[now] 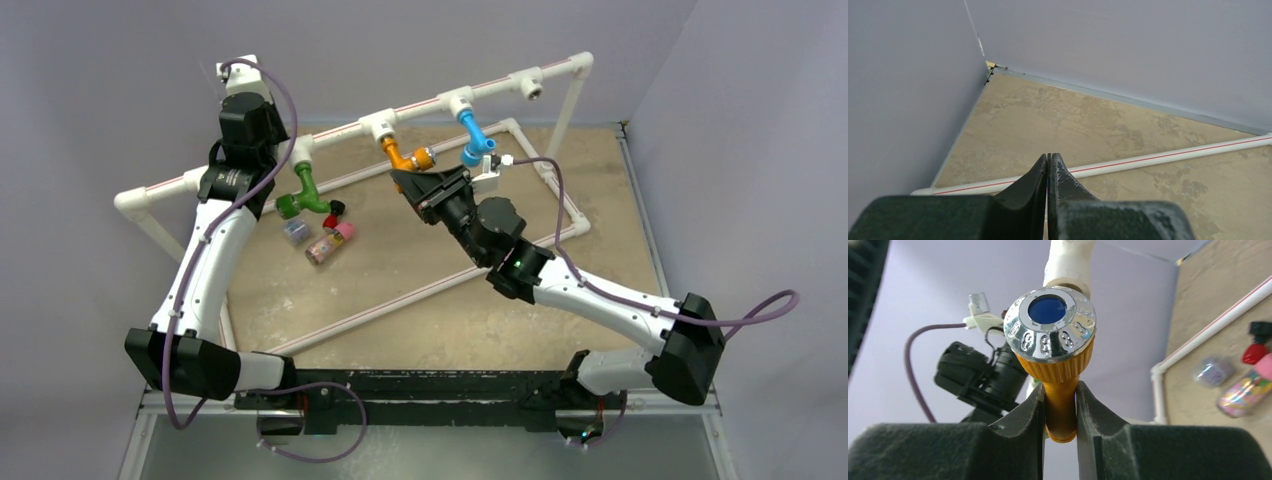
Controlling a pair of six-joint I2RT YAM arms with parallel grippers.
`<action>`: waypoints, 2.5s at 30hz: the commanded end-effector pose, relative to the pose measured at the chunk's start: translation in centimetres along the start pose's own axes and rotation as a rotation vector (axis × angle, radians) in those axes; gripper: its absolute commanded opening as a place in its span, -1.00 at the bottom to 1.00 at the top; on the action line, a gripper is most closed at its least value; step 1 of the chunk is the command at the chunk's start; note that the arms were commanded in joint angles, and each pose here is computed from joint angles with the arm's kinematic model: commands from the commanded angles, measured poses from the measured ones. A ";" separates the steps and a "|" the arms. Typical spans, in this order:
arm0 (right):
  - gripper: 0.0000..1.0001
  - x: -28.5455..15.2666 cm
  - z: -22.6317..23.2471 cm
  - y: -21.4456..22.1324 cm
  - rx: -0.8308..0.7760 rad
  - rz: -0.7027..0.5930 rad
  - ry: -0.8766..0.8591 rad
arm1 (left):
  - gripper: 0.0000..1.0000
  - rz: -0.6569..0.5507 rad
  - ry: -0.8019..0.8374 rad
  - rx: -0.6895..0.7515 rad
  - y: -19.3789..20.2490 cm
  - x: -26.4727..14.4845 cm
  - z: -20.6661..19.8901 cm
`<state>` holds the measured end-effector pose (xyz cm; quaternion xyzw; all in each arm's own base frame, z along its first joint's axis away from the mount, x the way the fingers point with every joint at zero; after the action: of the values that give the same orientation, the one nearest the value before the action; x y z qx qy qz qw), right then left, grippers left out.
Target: Install the water faucets
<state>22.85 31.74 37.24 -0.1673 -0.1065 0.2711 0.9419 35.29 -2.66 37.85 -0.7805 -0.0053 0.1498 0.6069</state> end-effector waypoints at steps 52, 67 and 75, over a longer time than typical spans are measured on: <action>0.66 -9.2 2.8 -9.6 -1.359 0.019 -0.174 | -1.00 0.223 0.153 0.094 3.8 -2.5 -1.9; 0.66 -9.8 3.8 -7.6 -2.267 -0.025 -0.344 | -1.00 0.264 0.127 0.094 5.2 -1.5 -1.8; 0.67 -8.6 3.5 -6.3 -2.596 -0.172 -0.246 | -1.00 0.270 0.144 0.088 5.3 -1.6 -2.0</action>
<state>16.82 23.50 39.58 -0.8876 -0.4319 0.0244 0.1584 34.51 -5.18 37.25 -0.7753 0.0668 0.1269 0.6151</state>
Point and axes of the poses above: each gripper's point midway between its finger pads, its own x axis out along the fingers, its own z axis along the line the jaws close on, y = z × x, the point moved 7 cm from there along -x, back along the fingers, and after that the axes turned 8 degrees about -x, right-handed, at the moved point
